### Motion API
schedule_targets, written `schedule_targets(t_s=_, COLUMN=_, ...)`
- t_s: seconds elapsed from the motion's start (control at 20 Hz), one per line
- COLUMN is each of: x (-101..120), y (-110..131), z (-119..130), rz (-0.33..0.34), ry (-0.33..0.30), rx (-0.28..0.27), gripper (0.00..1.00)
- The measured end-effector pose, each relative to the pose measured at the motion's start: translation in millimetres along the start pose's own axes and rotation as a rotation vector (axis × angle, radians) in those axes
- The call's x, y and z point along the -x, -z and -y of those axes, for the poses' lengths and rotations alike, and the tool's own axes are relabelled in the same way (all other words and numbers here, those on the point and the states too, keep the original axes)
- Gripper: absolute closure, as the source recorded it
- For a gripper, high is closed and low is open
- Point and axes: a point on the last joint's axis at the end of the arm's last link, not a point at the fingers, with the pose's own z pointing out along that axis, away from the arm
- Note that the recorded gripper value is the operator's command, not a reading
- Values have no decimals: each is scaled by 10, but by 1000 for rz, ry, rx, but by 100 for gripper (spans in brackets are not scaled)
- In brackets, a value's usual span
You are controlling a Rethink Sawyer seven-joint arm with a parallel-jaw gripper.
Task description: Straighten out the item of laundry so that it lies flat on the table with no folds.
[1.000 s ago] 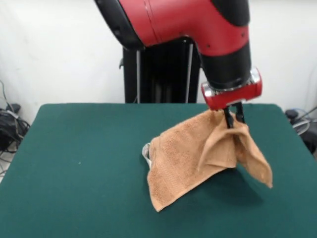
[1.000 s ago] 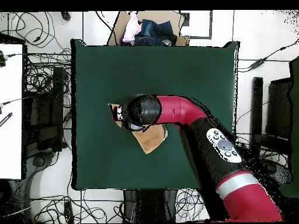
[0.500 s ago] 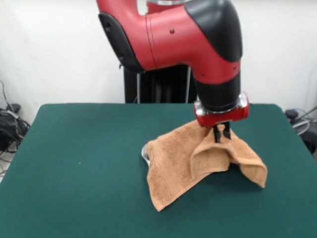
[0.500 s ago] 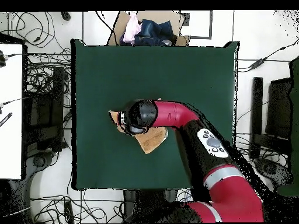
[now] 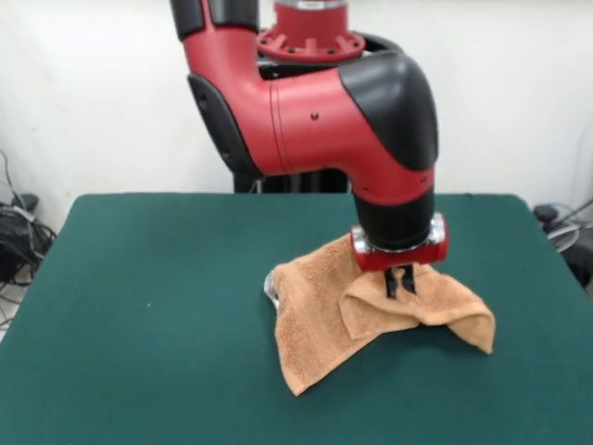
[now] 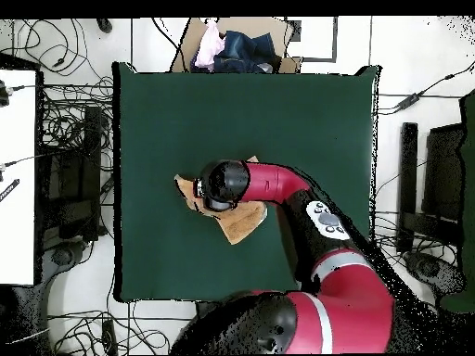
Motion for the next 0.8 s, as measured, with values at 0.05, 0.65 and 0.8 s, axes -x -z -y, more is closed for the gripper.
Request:
schedule_targets(t_s=0.05, x=-1, y=-23, z=-10, rz=0, ry=-1, rx=2, gripper=100)
schedule_targets(t_s=0.65, x=76, y=-140, z=-698, rz=-28, ry=-48, rx=26, gripper=100)
schedule_targets(t_s=0.8, x=135, y=-54, z=-947, rz=-33, ry=-66, rx=20, gripper=100)
